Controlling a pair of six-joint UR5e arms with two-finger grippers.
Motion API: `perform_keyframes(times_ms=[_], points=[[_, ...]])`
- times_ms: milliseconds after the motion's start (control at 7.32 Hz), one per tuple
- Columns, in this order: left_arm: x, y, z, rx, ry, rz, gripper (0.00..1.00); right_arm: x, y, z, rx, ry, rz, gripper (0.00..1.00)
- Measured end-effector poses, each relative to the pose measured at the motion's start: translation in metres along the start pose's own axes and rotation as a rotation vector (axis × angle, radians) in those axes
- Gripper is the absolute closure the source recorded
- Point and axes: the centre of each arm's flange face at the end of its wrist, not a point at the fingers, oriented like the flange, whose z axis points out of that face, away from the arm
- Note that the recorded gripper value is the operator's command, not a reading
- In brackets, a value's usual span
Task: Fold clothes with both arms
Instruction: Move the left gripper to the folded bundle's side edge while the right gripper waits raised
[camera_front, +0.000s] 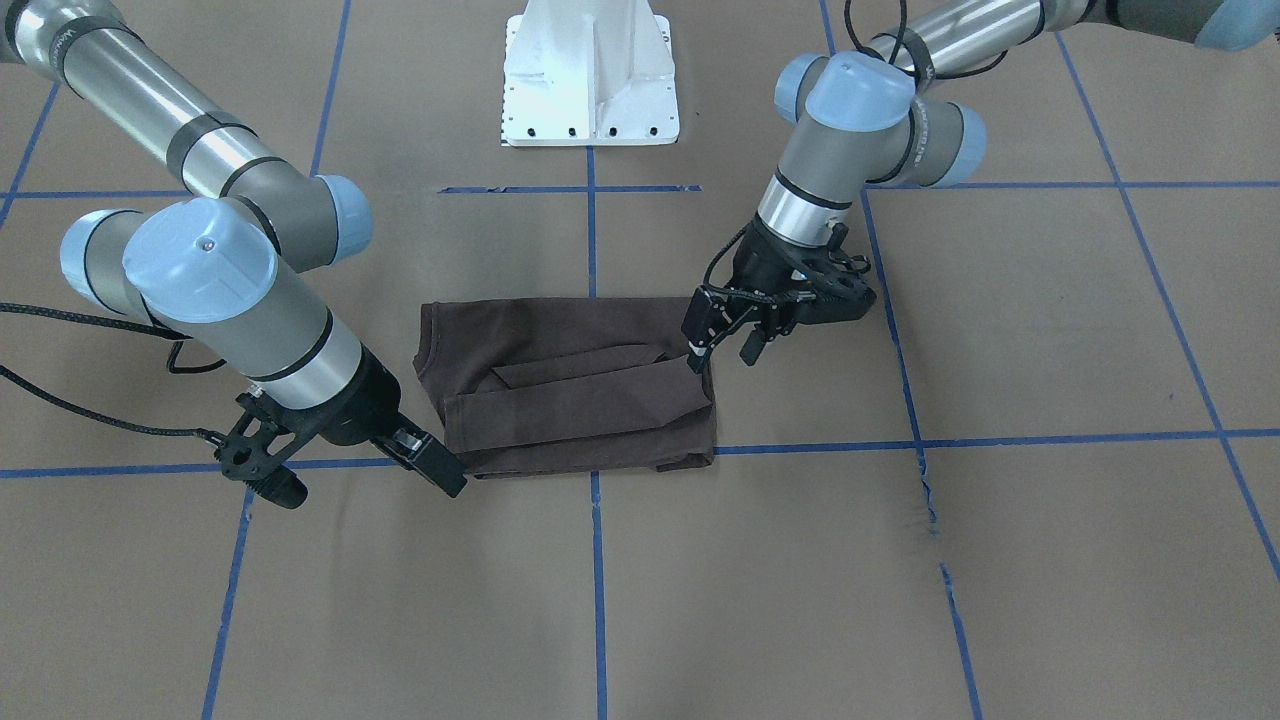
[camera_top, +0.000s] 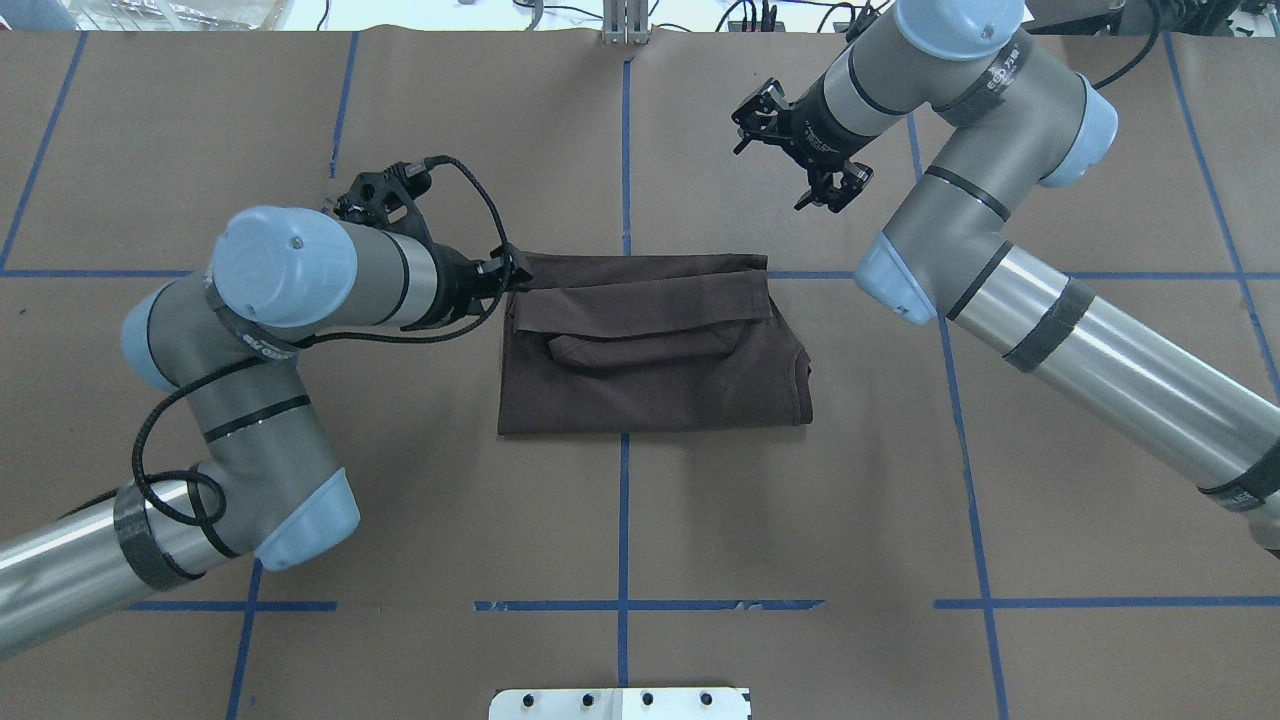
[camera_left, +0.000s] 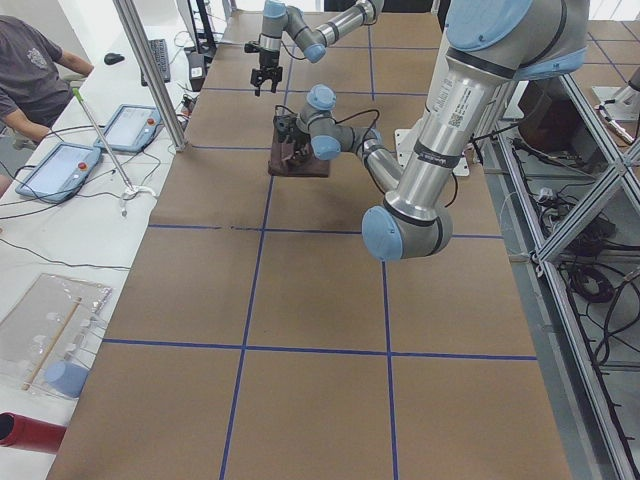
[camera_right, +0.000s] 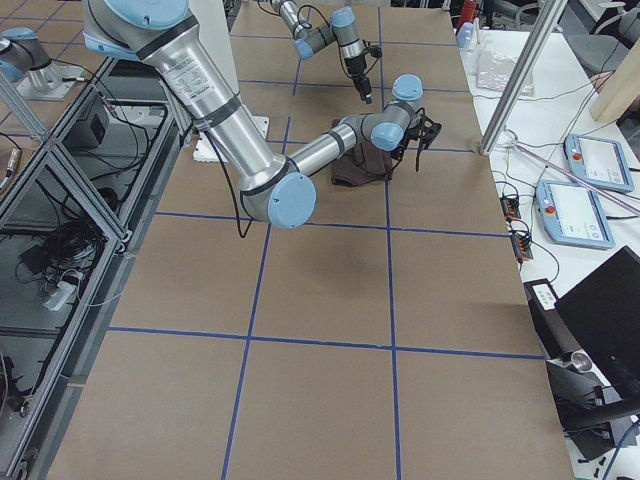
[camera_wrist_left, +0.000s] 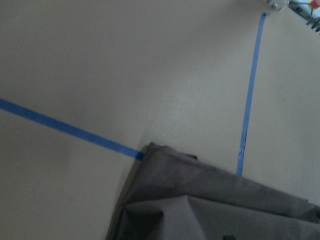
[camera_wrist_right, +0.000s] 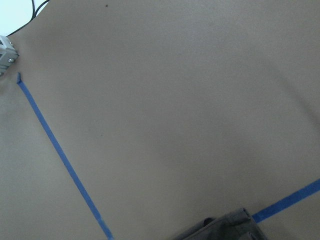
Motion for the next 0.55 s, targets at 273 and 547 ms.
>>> perform_keyframes(times_ms=[273, 547], points=[[0.000, 0.037, 0.015, -0.009, -0.096, 0.131, 1.00, 0.001, 0.000, 0.000, 0.000, 0.000, 0.000, 0.00], [0.002, 0.044, 0.035, -0.005, -0.135, 0.199, 1.00, 0.003, -0.001, 0.000, 0.001, 0.001, 0.001, 0.00]])
